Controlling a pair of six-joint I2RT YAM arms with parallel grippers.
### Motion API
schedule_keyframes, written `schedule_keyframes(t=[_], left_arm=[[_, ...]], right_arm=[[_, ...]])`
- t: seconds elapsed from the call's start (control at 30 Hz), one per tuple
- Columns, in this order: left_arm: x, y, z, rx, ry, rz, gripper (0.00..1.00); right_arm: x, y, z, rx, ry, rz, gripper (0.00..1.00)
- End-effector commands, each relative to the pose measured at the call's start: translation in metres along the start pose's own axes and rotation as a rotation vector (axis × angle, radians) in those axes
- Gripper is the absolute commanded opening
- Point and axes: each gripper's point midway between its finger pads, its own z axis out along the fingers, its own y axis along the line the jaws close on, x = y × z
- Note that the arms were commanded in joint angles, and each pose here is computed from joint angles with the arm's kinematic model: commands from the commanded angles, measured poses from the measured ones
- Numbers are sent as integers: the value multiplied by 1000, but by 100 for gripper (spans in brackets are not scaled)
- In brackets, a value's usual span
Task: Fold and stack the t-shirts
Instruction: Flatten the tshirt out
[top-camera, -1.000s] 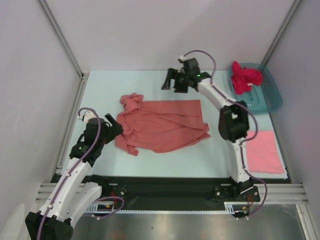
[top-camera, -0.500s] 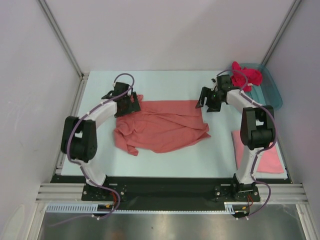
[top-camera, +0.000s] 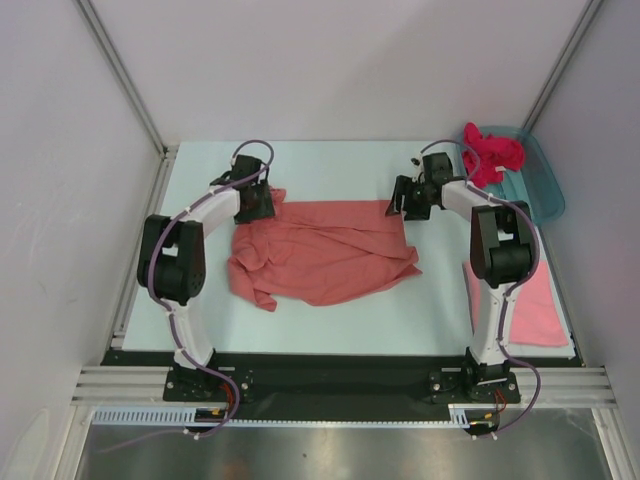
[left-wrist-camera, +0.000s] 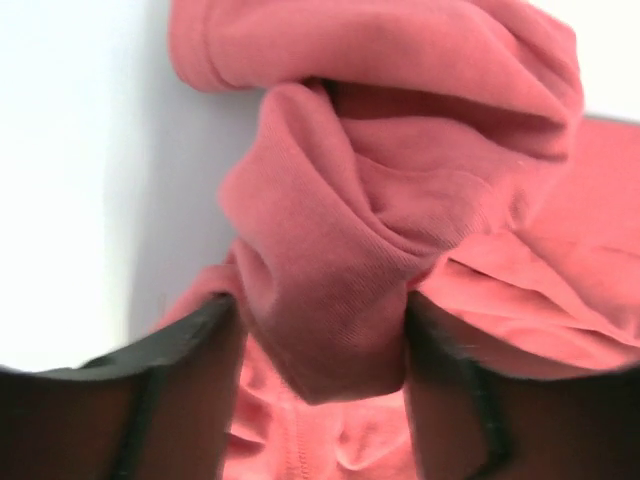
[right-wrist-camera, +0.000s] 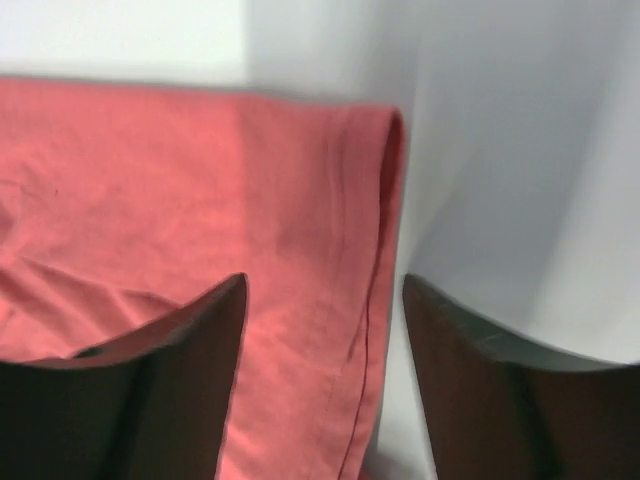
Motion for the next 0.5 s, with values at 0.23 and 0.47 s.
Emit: schedule_keyframes(t=[0.23,0.47], left_arm=[[-44,8,-36,41,-94,-24,6],[-97,-10,-178,254,-408,1,0]], right_arm=[[-27,13,17,51,-125,9,25],[-66,39,-74,89,-388,10,0]])
